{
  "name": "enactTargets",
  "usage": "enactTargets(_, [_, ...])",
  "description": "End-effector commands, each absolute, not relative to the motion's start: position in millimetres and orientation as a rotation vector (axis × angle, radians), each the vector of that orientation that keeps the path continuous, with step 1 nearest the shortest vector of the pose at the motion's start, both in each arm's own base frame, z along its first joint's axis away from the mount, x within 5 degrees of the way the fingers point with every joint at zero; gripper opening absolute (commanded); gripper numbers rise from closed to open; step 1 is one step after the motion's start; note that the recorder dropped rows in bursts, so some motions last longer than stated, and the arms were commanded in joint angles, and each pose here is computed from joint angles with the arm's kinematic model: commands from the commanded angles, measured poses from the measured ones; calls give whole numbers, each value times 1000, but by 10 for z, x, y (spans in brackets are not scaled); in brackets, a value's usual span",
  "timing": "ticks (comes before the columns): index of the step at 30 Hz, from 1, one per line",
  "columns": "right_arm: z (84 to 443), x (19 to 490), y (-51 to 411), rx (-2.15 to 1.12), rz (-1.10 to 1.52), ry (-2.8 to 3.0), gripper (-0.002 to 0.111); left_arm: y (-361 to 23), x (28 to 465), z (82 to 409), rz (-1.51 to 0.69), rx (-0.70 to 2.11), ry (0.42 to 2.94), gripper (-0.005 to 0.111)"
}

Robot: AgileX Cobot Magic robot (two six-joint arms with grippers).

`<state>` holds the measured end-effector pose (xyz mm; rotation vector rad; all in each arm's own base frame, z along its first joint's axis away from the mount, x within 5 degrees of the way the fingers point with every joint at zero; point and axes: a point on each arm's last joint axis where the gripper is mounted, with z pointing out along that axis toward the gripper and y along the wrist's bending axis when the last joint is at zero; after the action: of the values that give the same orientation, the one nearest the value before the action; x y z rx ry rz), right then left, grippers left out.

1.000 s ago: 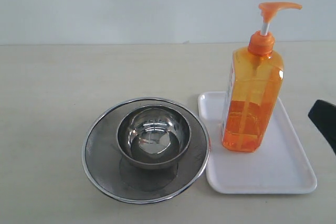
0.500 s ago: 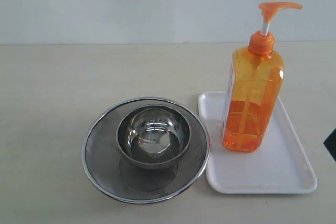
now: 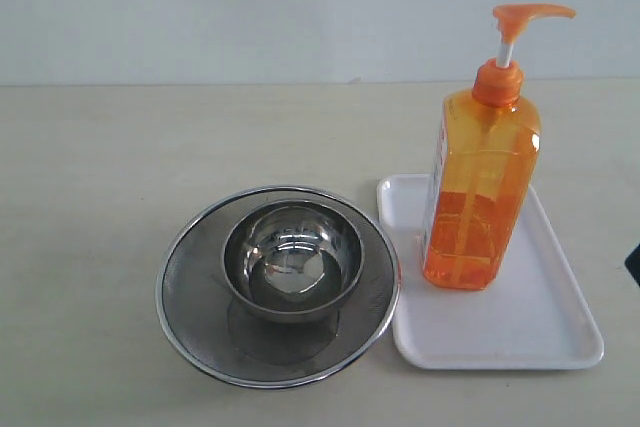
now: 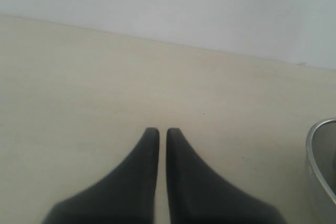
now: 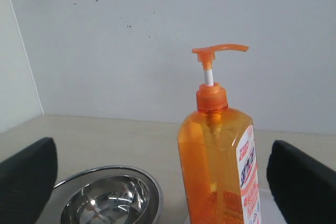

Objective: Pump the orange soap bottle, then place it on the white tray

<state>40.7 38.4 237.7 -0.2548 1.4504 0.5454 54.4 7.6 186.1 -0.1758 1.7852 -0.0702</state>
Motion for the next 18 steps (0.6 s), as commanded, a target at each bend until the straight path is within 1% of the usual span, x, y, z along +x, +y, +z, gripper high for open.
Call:
enactTargets(1, [2363,409,378,-250,536,1451,101,77,543,1856,-65,-173,1781,5])
enactTargets(3, [2341,412,376,-262,517,1472,101,77,543,1856,-65,-173,1781,5])
enactTargets(7, [2292,441,344,-187,530,1492,101,77,543,1856,-65,-173,1781,5])
enactTargets(14, [2169,509,241,-74,446,1513,101,77,543,1856,-65,-173,1781,5])
enactTargets(18, [2222,532,134,121,470,1462,101,77,543,1856,-65,-173,1781,5])
